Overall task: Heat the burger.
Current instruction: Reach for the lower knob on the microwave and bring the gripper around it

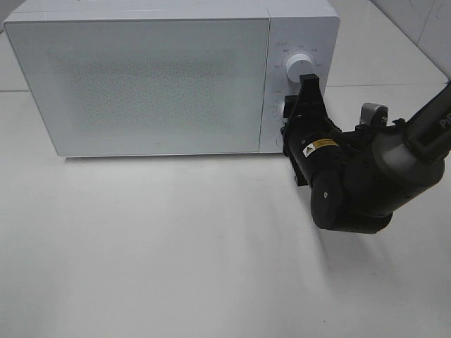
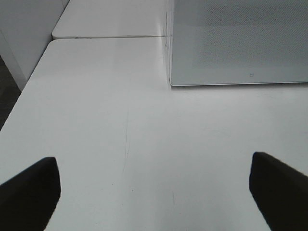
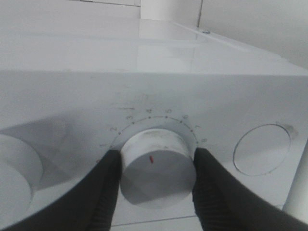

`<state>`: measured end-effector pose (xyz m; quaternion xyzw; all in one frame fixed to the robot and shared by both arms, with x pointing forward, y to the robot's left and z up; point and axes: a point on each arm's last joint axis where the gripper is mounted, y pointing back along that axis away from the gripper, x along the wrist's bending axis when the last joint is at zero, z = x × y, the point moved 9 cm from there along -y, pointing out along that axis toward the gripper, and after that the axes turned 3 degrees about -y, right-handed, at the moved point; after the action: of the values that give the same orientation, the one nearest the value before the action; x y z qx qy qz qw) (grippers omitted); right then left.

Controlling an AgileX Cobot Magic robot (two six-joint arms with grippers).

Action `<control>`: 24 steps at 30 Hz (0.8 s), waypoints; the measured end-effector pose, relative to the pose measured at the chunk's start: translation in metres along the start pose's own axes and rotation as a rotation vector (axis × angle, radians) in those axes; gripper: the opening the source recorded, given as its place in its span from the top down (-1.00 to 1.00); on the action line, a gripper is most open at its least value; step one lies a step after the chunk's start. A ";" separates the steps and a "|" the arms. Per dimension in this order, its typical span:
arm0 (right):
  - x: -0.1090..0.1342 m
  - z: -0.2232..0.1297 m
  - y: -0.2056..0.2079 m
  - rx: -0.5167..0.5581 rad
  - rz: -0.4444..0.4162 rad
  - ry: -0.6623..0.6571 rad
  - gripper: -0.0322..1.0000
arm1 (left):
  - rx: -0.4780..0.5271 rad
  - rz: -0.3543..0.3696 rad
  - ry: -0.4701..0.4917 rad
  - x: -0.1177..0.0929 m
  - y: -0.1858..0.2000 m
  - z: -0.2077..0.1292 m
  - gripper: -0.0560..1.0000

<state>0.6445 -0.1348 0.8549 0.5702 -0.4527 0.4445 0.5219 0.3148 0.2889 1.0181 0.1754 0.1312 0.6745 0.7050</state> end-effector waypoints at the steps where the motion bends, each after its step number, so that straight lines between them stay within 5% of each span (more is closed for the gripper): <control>1: 0.000 0.000 0.000 0.000 0.000 -0.045 0.12 | 0.000 0.000 0.000 0.000 0.000 0.000 -0.98; 13: 0.000 0.000 0.000 -0.001 0.002 -0.397 0.12 | 0.000 0.000 0.000 0.000 0.000 0.000 -0.98; 24: 0.000 0.000 0.000 -0.001 0.002 -0.414 0.12 | 0.000 0.000 0.000 0.000 0.000 0.000 -0.98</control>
<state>0.6446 -0.1351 0.8552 0.6488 -0.5512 0.3181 0.4173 0.3148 0.2889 1.0181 0.1754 0.1312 0.6745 0.7050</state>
